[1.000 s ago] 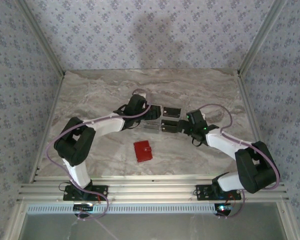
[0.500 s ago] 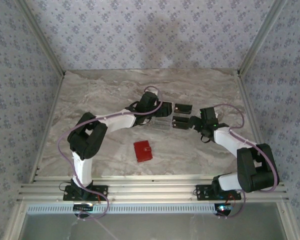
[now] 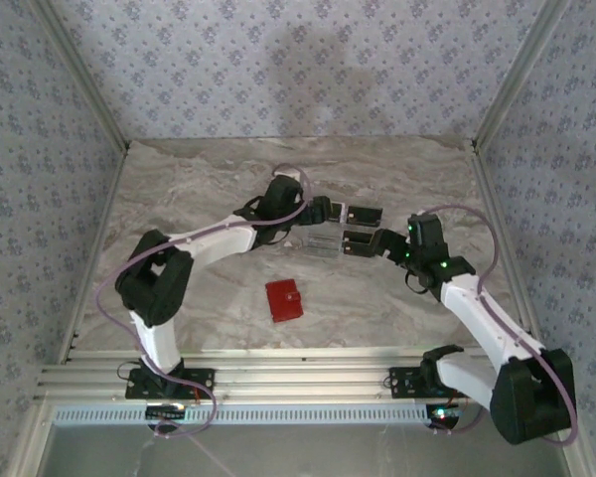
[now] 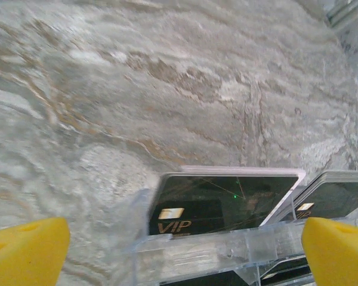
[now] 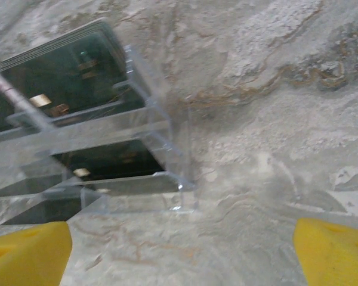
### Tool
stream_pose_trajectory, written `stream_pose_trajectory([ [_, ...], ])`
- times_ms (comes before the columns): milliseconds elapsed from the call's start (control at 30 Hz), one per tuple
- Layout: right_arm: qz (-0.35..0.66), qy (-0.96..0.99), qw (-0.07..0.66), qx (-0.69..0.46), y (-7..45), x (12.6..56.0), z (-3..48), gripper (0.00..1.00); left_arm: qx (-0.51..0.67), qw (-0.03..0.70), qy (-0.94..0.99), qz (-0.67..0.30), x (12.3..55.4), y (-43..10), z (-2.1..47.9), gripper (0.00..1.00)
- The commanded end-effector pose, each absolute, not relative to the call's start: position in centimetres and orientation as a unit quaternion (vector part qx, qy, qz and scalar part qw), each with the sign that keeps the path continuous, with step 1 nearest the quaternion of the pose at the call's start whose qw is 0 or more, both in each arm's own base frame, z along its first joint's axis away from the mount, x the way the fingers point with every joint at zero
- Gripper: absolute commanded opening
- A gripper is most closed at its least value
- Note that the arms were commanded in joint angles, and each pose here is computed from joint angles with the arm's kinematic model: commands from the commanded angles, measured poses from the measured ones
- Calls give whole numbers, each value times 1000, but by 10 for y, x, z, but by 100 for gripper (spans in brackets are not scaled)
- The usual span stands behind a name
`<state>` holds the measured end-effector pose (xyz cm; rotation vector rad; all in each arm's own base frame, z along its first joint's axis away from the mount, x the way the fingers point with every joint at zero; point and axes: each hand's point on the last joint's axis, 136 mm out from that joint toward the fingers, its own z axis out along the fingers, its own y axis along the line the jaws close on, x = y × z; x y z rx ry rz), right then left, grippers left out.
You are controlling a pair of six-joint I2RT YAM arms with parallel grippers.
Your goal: Put the credit cards into the card holder
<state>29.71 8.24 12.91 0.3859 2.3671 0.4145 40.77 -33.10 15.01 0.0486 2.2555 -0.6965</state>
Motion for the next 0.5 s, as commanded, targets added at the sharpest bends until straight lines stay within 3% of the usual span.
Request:
stream_pose_trajectory([
  [0,168,928,313,109,101,273,129,96,1,409,871,-272,408,-306,183,100],
  [233,136,950,278,-32,182,243,139,90,-56,414,881,-223,377,-224,197,100],
  [467,27,957,227,-181,266,213,109,87,-135,366,907,-157,315,-130,166,100],
])
